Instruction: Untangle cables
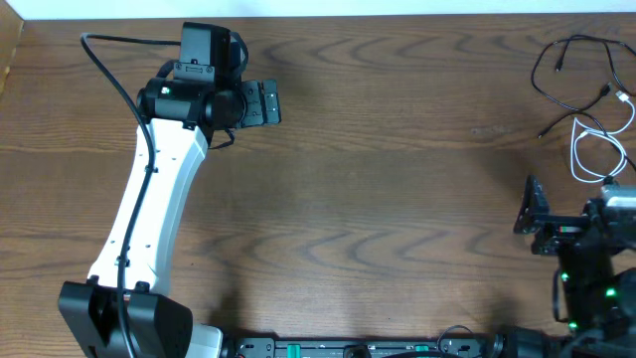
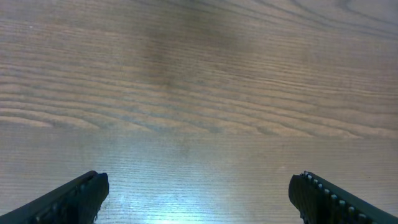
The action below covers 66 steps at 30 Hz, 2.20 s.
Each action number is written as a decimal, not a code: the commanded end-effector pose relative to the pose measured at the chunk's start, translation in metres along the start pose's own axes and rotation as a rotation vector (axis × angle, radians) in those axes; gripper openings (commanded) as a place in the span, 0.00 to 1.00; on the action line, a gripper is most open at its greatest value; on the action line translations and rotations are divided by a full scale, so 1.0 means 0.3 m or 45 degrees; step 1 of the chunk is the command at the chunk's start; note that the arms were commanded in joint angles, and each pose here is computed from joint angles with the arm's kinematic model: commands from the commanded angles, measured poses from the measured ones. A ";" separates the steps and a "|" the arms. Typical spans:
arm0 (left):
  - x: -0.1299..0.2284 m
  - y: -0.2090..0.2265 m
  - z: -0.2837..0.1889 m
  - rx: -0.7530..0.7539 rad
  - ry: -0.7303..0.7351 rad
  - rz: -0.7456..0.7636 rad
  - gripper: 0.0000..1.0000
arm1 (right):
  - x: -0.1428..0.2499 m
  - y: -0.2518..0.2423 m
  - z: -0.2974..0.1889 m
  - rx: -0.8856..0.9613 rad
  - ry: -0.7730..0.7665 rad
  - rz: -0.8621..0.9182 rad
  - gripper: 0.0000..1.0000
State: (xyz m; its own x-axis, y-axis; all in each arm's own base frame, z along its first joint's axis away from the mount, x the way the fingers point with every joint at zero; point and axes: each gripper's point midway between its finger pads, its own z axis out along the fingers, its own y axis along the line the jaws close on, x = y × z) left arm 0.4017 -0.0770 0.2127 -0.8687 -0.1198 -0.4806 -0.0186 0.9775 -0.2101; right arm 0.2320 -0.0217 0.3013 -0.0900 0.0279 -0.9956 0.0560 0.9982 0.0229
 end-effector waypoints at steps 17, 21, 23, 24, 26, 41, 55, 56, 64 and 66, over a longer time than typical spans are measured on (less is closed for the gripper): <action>-0.021 -0.005 -0.038 0.003 -0.044 -0.003 0.98 | 0.395 -0.044 0.093 0.165 -0.071 0.011 0.99; -0.021 -0.005 -0.038 0.003 -0.044 -0.003 0.98 | 0.433 -0.046 0.091 0.176 -0.074 0.011 0.99; -0.021 -0.005 -0.038 0.003 -0.044 -0.003 0.98 | 0.457 -0.045 0.086 0.174 -0.052 0.008 0.99; -0.021 -0.005 -0.038 0.003 -0.044 -0.003 0.98 | 0.466 -0.042 0.082 0.168 -0.041 0.005 0.99; -0.021 -0.005 -0.038 0.003 -0.044 -0.003 0.98 | 0.463 -0.030 0.083 0.150 -0.044 0.000 0.99; -0.021 -0.005 -0.038 0.003 -0.044 -0.003 0.98 | 0.462 0.009 0.085 0.086 -0.043 -0.085 0.99; -0.021 -0.004 -0.038 0.002 -0.044 -0.003 0.98 | 0.462 0.009 0.085 0.086 -0.043 -0.085 0.99; -0.021 -0.004 -0.038 0.002 -0.044 -0.003 0.98 | 0.462 0.009 0.085 0.086 -0.043 -0.085 0.99; -0.040 0.021 -0.071 -0.059 -0.098 0.029 0.98 | 0.462 0.009 0.085 0.086 -0.043 -0.085 0.99; -0.049 0.016 -0.102 -0.051 -0.135 0.084 0.98 | 0.462 0.009 0.085 0.086 -0.044 -0.085 0.99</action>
State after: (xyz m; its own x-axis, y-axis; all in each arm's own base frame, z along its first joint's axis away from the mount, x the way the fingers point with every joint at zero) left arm 0.4027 -0.0727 0.2158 -0.8602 -0.1171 -0.4963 -0.0243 0.9816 -0.1895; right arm 0.2455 -0.0175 0.1607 -0.0667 -0.0331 -0.9972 0.1206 0.9919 -0.0410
